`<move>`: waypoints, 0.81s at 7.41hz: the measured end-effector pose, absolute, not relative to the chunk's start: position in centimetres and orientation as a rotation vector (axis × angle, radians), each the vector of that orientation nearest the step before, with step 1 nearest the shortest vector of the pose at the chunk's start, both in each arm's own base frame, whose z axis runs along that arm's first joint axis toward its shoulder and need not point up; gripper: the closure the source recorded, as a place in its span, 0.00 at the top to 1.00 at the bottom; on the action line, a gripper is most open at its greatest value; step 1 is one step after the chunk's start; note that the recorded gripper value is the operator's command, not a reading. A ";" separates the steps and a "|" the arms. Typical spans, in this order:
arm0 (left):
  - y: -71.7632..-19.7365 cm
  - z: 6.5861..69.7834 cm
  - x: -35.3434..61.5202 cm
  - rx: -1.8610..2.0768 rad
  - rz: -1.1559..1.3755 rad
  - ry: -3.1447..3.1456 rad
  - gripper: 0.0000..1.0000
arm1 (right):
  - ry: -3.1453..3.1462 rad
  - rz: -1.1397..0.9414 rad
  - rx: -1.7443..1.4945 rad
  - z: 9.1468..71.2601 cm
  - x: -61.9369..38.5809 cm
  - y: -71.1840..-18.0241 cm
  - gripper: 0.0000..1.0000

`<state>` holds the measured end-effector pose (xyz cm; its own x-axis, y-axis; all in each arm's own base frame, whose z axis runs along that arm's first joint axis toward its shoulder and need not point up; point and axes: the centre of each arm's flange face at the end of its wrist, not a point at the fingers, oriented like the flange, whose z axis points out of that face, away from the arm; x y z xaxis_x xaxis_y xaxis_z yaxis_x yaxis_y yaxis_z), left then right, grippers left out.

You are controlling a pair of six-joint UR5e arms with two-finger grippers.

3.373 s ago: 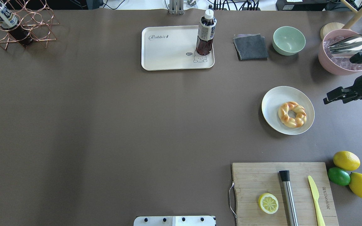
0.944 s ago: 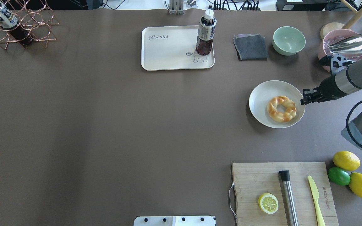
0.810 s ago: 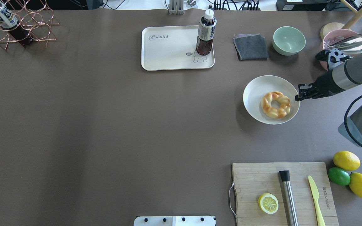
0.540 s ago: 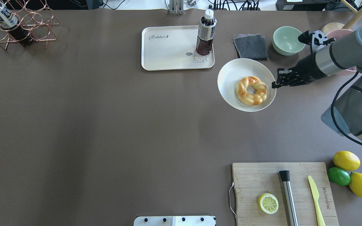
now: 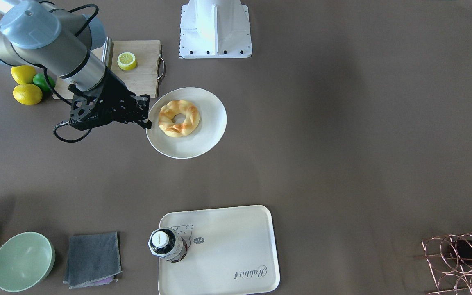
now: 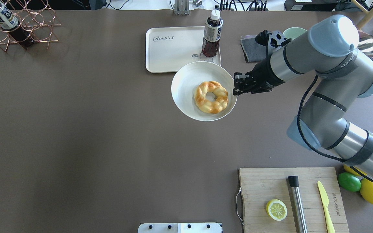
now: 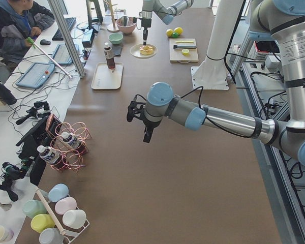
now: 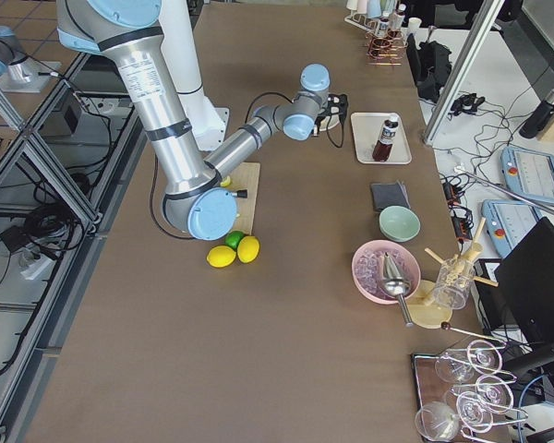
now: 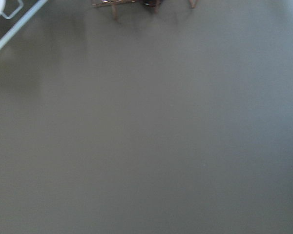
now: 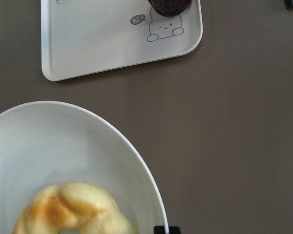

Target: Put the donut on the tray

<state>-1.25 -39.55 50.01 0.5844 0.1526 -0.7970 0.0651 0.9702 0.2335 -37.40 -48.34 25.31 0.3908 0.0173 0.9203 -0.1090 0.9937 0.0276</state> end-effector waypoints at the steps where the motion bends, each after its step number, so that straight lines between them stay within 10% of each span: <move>1: -41.1 46.3 3.9 0.209 0.043 1.018 0.97 | -1.133 0.087 0.083 22.4 -39.1 -47.3 0.00; 6: -44.0 22.4 29.2 -0.115 -0.101 1.285 0.91 | -1.083 0.091 0.072 18.8 -40.2 -43.1 0.00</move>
<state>29.15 -43.98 22.44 0.2791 -0.1387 -0.9502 0.0107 0.9899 -0.1414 -40.24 -43.11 18.82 0.4658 0.0388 0.8840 -0.1090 0.9939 0.0138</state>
